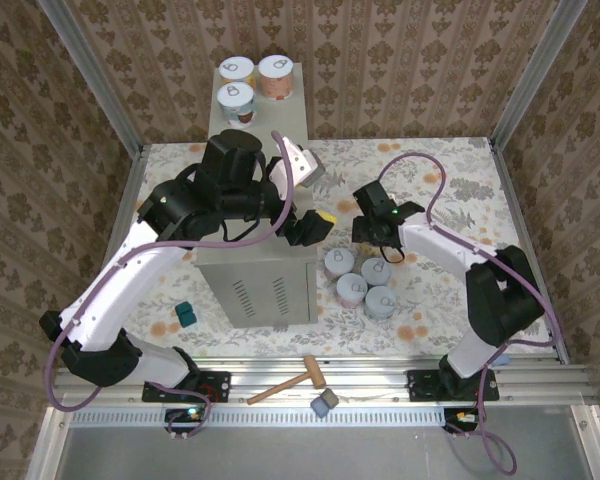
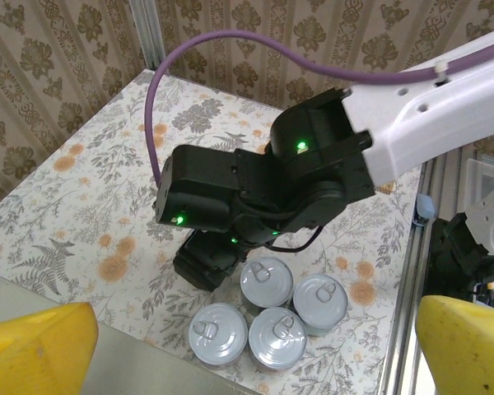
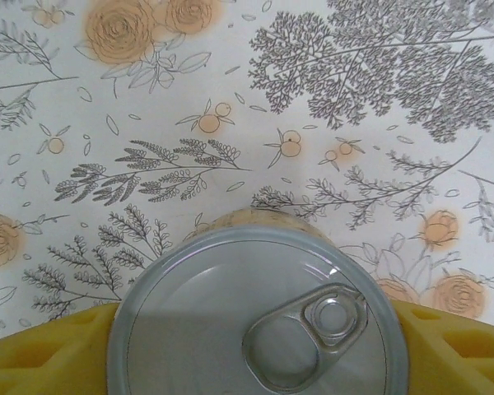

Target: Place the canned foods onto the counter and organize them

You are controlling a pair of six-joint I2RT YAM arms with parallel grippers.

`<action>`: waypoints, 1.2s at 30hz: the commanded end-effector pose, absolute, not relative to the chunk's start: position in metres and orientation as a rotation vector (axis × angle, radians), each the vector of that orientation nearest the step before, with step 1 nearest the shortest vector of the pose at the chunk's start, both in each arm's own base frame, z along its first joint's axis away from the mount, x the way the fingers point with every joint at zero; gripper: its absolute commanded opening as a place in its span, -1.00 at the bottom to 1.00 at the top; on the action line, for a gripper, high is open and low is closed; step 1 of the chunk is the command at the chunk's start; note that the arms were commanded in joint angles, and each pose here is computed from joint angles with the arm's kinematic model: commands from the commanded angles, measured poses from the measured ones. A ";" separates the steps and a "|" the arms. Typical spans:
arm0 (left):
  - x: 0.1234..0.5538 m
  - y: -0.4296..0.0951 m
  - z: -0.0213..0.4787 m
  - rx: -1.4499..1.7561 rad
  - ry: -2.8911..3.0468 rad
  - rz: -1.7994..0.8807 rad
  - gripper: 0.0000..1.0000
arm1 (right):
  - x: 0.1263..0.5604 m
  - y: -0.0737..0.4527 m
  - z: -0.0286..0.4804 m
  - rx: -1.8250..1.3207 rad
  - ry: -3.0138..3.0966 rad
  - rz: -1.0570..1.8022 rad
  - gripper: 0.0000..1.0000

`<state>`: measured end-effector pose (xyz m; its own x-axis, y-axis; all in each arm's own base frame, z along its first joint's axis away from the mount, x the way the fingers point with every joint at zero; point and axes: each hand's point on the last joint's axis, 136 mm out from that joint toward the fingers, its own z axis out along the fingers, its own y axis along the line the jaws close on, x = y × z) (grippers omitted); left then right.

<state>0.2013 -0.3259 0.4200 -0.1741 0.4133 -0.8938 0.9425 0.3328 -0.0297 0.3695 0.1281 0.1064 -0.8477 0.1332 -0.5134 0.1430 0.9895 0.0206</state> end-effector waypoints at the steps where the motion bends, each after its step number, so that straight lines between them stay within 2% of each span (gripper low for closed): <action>1: 0.197 -0.320 0.431 1.225 1.692 -0.754 1.00 | 0.372 0.118 0.145 0.166 2.517 -0.052 0.45; 12: 0.196 -0.297 0.433 1.269 1.667 -0.604 1.00 | 0.363 0.133 0.241 -0.028 2.386 0.119 0.43; 25: 0.200 -0.270 0.439 1.211 1.673 -0.479 1.00 | 0.324 0.178 0.393 -0.311 2.078 0.544 0.40; 36: 0.200 -0.233 0.434 1.168 1.709 -0.317 1.00 | 0.292 0.217 0.451 -0.565 1.992 0.721 0.42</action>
